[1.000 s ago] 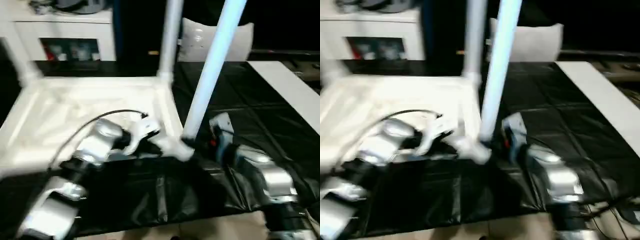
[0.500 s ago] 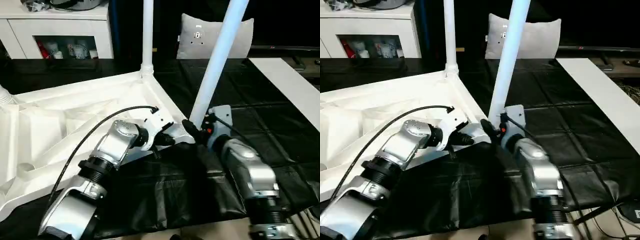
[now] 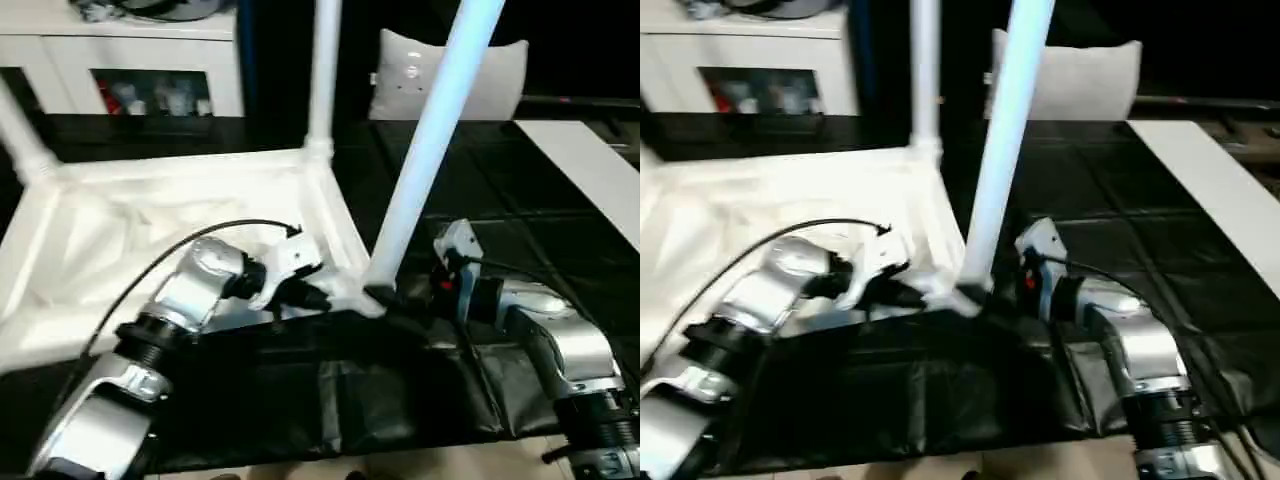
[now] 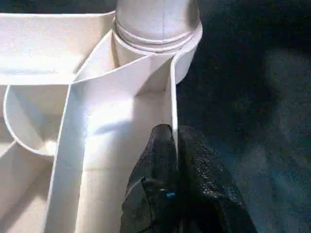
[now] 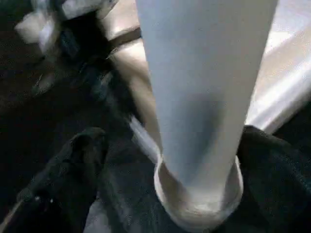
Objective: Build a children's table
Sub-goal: Rotate leg to tighten
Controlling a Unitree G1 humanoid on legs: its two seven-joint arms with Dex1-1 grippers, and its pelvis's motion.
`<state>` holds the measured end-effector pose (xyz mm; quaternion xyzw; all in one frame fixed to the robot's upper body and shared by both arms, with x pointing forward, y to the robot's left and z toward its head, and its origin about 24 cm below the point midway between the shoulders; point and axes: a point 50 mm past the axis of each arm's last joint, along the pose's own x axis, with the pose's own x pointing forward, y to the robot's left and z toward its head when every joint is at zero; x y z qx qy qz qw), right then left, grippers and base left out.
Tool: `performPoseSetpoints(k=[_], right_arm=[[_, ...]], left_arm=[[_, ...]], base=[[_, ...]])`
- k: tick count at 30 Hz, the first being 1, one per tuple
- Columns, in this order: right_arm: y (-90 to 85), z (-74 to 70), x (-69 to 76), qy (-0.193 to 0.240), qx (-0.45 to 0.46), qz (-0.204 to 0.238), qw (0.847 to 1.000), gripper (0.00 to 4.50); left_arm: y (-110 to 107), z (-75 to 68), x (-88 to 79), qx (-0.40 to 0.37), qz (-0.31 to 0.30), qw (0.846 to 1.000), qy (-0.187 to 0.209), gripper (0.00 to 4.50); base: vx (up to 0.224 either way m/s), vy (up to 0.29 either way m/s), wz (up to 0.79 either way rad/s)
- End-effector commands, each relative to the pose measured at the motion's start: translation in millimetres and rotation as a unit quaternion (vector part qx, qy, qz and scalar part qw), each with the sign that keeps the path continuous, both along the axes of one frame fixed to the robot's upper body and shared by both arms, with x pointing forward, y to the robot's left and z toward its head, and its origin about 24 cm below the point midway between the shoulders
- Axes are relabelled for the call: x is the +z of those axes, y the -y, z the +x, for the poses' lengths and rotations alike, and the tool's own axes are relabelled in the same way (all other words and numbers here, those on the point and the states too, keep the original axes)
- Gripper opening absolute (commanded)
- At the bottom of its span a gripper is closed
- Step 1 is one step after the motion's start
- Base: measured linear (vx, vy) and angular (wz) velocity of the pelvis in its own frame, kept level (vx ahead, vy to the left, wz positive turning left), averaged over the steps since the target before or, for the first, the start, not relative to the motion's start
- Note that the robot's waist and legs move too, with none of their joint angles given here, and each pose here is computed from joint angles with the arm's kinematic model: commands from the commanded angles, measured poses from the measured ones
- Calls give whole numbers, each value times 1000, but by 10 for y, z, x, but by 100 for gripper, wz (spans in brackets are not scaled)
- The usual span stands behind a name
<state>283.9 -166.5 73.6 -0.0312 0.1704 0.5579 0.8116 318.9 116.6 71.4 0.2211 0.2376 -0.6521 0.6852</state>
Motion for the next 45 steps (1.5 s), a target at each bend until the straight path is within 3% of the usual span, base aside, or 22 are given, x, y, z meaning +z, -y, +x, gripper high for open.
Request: performPoseSetpoints(k=[1, 5, 12, 26, 34, 38, 41, 44, 45], right_arm=[[-13, 1, 39, 7, 40, -10, 999, 445], [-13, -21, 31, 1, 86, -18, 996, 445], [-62, -60, 21, -38, 157, -2, 987, 375], [-92, -109, 4, -65, 194, 11, 979, 259], [-182, -172, 37, -87, 189, 64, 976, 223], [-297, -209, 3, -90, 142, 87, 982, 222], [-376, -166, -70, -68, 83, 67, 992, 221], [-455, -45, -138, -58, -17, 57, 997, 216], [-510, 41, -177, -54, -89, 48, 993, 214]], left_arm=[[123, -74, 87, -79, -8, 997, 2, 0], [85, -108, 92, -118, 9, 993, -8, 0], [58, -165, 109, -180, 30, 983, -21, 0], [52, -166, 106, -190, 31, 981, -19, 0], [81, -141, 110, -156, 10, 987, -23, 0], [154, -101, 102, -95, -8, 995, -30, 0], [213, -60, 89, -47, -20, 998, -28, 0], [296, 0, 64, 12, -27, 999, -22, 0], [365, 47, 48, 58, -31, 998, -19, 0]], base=[[0, 0, 0], [0, 0, 0], [0, 0, 0], [0, 0, 0], [0, 0, 0], [0, 0, 0], [0, 0, 0], [0, 0, 0], [0, 0, 0]])
